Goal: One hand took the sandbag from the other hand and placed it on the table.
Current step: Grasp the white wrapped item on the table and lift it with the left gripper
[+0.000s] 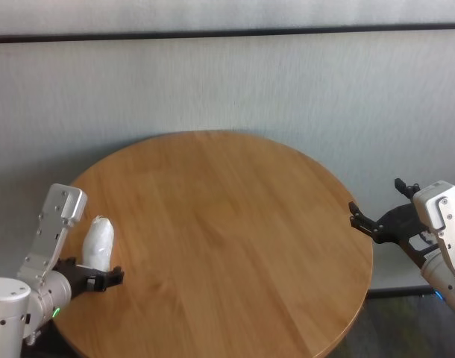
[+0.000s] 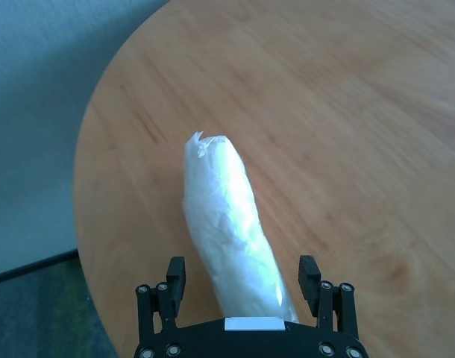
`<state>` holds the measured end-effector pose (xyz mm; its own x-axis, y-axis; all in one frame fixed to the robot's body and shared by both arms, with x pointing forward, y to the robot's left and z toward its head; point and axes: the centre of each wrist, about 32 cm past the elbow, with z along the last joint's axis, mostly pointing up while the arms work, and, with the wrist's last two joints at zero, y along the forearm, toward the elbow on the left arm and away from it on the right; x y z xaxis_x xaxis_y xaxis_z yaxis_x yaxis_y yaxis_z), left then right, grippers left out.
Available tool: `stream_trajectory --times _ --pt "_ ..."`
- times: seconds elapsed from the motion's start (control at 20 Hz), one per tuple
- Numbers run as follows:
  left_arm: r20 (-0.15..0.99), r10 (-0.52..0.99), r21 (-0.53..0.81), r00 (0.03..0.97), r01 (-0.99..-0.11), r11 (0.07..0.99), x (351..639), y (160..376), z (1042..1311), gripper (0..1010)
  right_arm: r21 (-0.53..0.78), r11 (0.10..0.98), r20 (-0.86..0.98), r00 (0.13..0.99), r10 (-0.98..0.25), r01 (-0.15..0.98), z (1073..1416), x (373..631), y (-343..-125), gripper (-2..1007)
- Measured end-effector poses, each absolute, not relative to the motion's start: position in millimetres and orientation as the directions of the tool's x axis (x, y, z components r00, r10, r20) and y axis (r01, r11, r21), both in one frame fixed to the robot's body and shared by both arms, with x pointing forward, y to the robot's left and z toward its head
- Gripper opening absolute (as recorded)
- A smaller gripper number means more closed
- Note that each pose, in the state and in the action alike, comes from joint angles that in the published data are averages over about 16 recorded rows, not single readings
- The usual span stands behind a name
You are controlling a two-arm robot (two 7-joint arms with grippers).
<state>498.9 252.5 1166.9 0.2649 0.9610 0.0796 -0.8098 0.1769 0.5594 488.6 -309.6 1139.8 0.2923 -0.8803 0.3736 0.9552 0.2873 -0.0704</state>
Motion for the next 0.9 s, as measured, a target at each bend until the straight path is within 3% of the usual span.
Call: stream_trajectory --times 0.9 --pt "0.077 0.960 0.552 0.271 -0.813 0.185 498.9 252.4 1166.5 971 -0.070 0.287 0.374 0.292 -0.880 0.955 1139.8 488.6 -309.6 1001"
